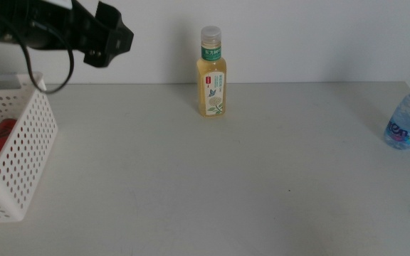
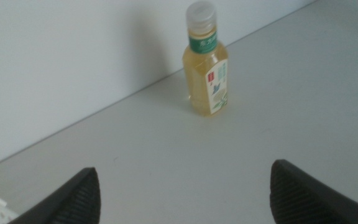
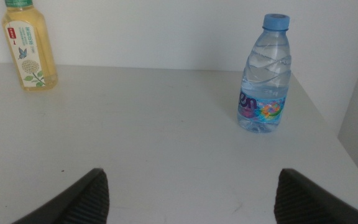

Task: Use arms to grab the bottles and put them into the dustbin to the left of the table.

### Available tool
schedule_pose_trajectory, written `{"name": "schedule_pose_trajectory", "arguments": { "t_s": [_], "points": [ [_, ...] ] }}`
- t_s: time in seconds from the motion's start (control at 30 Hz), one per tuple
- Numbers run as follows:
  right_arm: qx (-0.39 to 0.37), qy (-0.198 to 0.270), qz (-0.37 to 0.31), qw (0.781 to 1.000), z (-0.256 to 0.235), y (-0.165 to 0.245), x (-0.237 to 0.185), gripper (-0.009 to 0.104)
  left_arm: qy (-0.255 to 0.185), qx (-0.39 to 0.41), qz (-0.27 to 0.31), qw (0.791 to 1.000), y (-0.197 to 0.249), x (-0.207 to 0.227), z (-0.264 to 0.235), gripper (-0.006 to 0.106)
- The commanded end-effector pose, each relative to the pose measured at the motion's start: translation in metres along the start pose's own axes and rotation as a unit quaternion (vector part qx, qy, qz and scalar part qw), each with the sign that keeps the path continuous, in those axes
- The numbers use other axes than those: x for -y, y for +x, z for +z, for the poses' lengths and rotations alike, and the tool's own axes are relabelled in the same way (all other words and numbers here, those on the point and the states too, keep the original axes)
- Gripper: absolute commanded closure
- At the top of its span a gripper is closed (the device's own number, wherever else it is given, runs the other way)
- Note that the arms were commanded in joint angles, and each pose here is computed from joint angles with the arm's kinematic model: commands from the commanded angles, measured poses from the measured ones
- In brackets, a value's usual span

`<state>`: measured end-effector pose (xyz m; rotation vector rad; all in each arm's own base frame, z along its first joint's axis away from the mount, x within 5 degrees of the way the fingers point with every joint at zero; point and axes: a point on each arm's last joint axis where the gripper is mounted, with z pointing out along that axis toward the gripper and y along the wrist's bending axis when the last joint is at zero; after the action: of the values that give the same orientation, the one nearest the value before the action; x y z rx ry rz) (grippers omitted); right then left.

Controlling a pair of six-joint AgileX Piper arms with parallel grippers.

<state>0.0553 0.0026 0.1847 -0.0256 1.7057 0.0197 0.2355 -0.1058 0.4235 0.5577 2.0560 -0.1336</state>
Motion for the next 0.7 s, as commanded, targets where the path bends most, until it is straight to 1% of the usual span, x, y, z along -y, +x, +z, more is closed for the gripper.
{"name": "schedule_pose_trajectory", "arguments": {
  "t_s": [0.0,0.13,0.23,0.37,0.57,0.67],
  "points": [
    [0.050,0.005,-0.007,0.999,-0.002,-0.011,0.001,0.027,0.006,0.115,0.004,0.993,0.001,0.008,-0.021,0.007],
    [0.050,0.005,-0.007,0.999,-0.002,-0.011,0.001,0.027,0.017,0.164,0.006,0.986,0.033,0.016,-0.023,0.007],
    [0.050,0.005,-0.007,0.999,-0.002,-0.011,0.001,0.027,0.019,0.167,0.008,0.986,0.058,0.019,-0.023,0.007],
    [0.050,0.005,-0.007,0.999,-0.002,-0.011,0.001,0.027,0.020,0.152,0.008,0.988,0.084,0.022,-0.017,0.007],
    [0.050,0.005,-0.007,0.999,-0.002,-0.011,0.001,0.027,0.022,0.134,0.010,0.991,0.094,0.023,-0.012,0.007],
    [0.050,0.005,-0.007,0.999,-0.002,-0.011,0.001,0.027,0.022,0.142,0.007,0.990,0.093,0.023,-0.012,0.007]
  ]
}}
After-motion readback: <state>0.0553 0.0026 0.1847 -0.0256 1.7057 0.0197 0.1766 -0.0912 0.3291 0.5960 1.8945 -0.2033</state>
